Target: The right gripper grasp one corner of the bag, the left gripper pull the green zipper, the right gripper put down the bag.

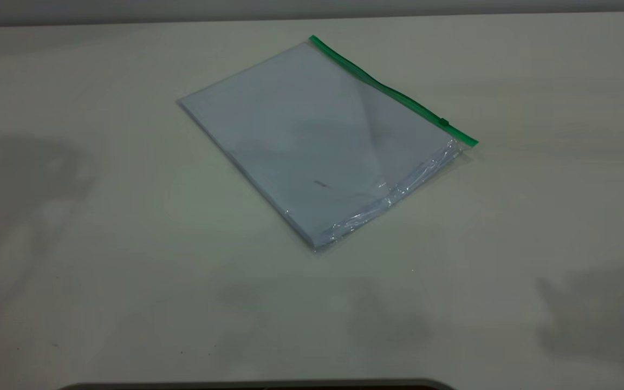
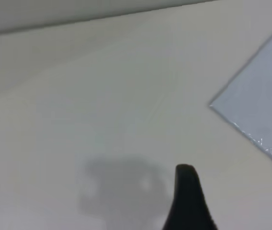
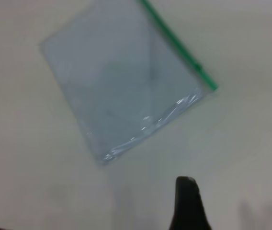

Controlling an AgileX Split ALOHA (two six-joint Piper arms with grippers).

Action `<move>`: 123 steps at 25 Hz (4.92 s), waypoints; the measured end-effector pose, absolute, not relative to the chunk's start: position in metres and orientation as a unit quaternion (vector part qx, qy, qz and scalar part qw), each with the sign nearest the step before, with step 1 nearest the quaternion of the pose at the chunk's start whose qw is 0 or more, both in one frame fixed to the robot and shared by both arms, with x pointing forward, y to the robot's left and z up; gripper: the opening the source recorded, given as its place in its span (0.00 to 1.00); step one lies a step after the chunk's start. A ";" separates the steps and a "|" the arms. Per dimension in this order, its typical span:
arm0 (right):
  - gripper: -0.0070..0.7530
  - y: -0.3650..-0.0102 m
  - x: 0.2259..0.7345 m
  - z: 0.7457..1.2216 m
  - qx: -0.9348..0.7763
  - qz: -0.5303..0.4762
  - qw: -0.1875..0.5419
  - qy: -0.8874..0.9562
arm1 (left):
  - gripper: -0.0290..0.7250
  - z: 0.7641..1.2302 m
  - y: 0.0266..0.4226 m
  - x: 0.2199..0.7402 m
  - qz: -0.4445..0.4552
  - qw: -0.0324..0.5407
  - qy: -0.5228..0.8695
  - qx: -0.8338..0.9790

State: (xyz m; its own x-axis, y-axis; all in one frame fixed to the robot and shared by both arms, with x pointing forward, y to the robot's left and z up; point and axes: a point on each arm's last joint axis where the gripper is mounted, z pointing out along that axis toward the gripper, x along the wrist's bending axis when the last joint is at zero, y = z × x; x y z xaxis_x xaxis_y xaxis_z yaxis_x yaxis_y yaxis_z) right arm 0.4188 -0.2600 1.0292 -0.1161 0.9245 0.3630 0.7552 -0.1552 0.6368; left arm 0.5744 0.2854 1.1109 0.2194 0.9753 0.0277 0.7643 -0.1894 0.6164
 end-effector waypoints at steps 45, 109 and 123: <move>0.75 -0.263 0.612 0.743 0.671 0.388 -0.126 0.619 | 0.82 1.013 0.242 0.642 0.118 0.234 0.543 0.798; 0.05 -0.066 0.663 0.808 0.342 0.380 -0.240 0.825 | 0.82 0.971 0.233 0.655 0.117 0.225 0.360 0.898; 0.05 -0.065 0.680 0.808 0.365 0.424 -0.159 0.813 | 0.82 0.931 0.183 0.646 0.019 0.296 0.181 0.938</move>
State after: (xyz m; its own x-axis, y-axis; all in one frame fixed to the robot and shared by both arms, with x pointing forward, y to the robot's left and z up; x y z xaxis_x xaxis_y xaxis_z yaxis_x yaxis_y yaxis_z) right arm 0.6801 -0.0655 0.8082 -0.6825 0.4588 0.5690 0.7292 0.3739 0.5731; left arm 0.6458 0.1827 0.9310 0.9338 0.3506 -0.0712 0.3279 -0.7590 0.5625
